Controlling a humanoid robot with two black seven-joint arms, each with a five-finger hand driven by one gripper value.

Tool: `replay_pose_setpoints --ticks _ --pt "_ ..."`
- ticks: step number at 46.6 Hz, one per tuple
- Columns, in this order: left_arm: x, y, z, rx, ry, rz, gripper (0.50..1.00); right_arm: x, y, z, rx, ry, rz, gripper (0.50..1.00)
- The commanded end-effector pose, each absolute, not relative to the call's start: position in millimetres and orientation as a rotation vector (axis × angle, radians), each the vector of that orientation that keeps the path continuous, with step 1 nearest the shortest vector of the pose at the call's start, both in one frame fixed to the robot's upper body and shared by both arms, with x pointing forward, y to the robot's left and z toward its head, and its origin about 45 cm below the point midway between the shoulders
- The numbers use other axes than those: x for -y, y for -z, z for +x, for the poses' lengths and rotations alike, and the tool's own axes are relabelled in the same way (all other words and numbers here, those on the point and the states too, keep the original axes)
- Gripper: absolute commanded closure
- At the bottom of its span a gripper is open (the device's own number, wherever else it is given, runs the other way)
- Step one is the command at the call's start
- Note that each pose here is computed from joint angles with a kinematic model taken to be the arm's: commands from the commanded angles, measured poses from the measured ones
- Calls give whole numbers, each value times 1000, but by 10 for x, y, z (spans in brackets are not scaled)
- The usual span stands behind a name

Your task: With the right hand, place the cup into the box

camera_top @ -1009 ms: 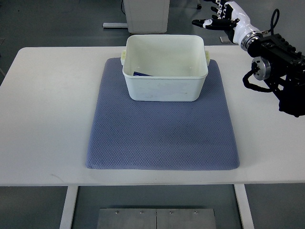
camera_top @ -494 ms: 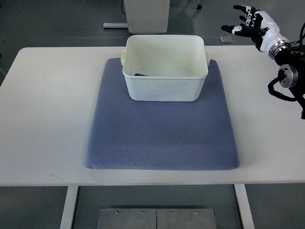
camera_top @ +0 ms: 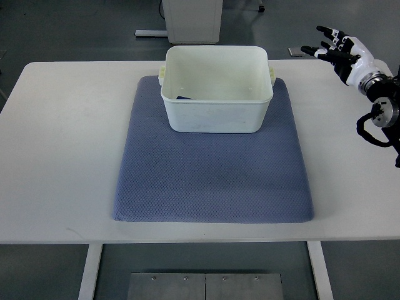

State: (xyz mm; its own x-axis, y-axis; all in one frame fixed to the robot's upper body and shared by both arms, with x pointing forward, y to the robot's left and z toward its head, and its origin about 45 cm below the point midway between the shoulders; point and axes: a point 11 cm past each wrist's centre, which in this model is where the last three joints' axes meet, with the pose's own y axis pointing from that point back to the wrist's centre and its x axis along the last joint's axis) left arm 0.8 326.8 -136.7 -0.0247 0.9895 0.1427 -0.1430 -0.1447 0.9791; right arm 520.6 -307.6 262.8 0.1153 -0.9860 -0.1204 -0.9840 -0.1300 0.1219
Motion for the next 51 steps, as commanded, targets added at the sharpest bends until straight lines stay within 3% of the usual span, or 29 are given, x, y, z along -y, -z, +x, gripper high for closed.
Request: replay_pose_setpoints --ticks 1,51 --pt "-3268 1367 8 -1039 -1390 1197 500 3122 -2567 5179 2086 299 2328 500" --pt "-3268 1367 8 -1039 -1390 1197 500 3388 -2131 4961 2203 833 2277 500"
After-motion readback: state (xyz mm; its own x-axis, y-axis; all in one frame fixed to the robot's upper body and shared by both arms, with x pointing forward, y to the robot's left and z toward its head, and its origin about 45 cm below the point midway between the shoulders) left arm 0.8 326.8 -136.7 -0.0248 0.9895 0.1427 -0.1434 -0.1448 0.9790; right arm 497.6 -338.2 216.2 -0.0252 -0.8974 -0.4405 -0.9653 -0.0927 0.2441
